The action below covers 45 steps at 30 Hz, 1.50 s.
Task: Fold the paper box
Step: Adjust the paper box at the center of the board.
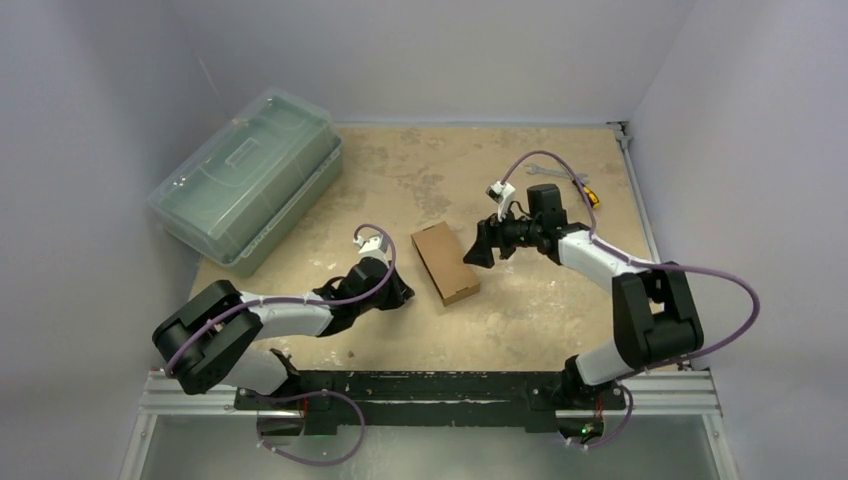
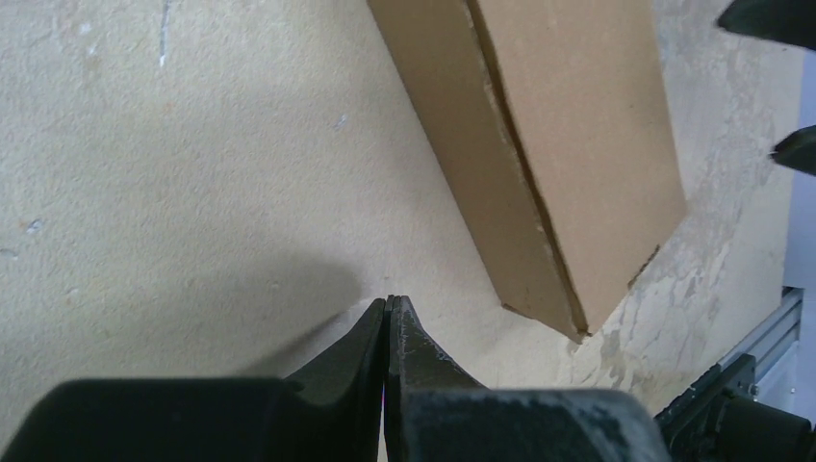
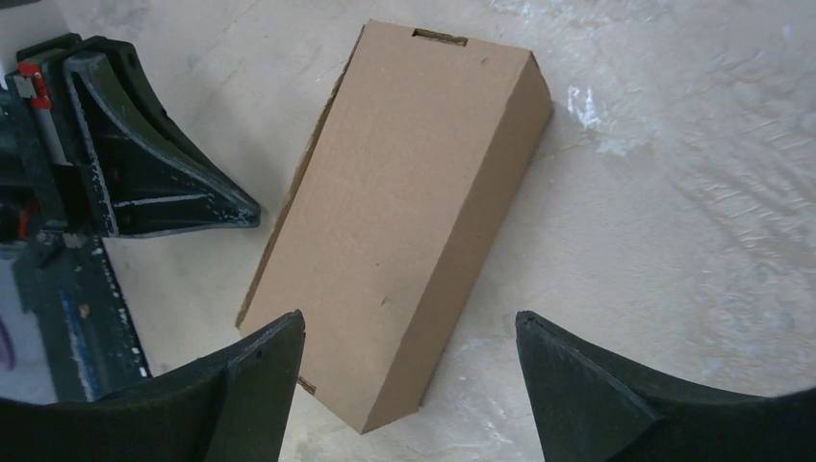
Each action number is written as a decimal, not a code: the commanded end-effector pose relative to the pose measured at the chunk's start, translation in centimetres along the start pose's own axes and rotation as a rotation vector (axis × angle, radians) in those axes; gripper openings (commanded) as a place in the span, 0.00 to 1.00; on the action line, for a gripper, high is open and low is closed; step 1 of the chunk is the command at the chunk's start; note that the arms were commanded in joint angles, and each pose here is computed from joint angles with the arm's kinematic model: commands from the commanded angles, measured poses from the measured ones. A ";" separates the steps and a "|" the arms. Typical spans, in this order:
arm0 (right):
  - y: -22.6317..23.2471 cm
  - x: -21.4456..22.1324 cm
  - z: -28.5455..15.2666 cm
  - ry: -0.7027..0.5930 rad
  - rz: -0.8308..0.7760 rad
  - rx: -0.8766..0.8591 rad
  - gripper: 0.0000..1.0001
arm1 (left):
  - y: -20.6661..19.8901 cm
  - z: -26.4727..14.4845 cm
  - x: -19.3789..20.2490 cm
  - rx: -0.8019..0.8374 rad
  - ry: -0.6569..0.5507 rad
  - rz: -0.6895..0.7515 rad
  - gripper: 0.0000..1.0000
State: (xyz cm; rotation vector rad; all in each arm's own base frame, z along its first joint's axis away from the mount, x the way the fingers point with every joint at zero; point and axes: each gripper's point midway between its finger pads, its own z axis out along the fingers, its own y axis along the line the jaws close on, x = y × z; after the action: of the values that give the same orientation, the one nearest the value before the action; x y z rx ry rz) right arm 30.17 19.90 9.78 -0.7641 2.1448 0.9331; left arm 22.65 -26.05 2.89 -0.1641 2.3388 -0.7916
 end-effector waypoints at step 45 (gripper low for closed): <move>-4.0 2.5 2.2 0.040 0.411 -0.067 0.27 | -7.9 0.8 -3.0 0.495 -0.077 -0.215 0.84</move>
State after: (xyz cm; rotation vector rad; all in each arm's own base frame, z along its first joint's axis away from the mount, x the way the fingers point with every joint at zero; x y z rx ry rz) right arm 31.37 19.36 5.50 -0.4078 2.3546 1.2291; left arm 23.39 -30.26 5.42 -0.2258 2.1505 -1.2768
